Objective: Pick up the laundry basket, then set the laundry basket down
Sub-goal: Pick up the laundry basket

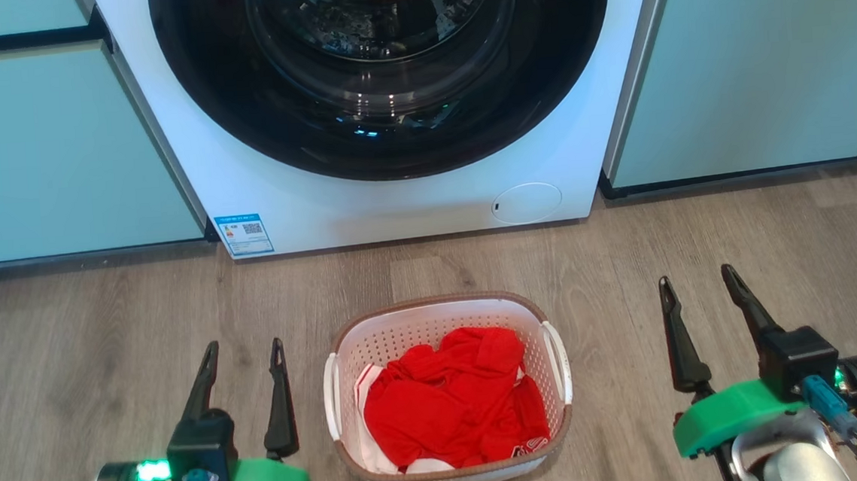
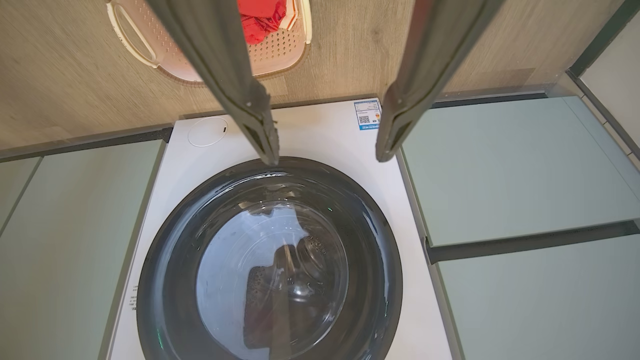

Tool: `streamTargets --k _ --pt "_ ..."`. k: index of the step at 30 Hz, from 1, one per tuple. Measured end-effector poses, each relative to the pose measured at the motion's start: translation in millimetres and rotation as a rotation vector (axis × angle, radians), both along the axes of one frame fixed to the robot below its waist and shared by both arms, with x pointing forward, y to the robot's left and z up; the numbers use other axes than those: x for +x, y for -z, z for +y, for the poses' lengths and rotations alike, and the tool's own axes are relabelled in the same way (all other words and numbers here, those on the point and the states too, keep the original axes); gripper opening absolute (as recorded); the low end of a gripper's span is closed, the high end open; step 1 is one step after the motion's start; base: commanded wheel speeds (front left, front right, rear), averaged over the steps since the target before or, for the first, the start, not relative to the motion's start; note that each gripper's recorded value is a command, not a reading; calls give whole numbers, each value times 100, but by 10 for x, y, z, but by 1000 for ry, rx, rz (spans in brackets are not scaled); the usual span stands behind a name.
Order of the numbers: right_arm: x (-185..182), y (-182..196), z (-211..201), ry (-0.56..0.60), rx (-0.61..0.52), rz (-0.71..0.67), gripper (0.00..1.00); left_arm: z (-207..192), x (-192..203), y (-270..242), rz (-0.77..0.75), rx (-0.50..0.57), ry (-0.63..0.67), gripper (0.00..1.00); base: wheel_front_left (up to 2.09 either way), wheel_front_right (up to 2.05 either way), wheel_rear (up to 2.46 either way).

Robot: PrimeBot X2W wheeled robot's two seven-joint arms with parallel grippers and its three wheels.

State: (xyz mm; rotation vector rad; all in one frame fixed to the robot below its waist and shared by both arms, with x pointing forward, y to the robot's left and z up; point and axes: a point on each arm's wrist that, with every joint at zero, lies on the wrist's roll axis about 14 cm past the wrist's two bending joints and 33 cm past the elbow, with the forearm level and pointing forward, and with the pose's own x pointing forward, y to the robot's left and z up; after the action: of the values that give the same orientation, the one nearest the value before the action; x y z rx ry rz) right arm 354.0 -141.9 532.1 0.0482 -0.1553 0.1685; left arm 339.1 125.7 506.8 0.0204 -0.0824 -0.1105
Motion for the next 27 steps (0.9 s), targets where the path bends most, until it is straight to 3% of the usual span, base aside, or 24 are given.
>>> streamTargets --k 18,27 --pt "29 67 -15 4 0 21 100 25 31 56 19 -7 -7 100 0 0 0" --pt "184 324 -30 8 -13 99 100 8 170 277 91 -19 10 100 0 0 0"
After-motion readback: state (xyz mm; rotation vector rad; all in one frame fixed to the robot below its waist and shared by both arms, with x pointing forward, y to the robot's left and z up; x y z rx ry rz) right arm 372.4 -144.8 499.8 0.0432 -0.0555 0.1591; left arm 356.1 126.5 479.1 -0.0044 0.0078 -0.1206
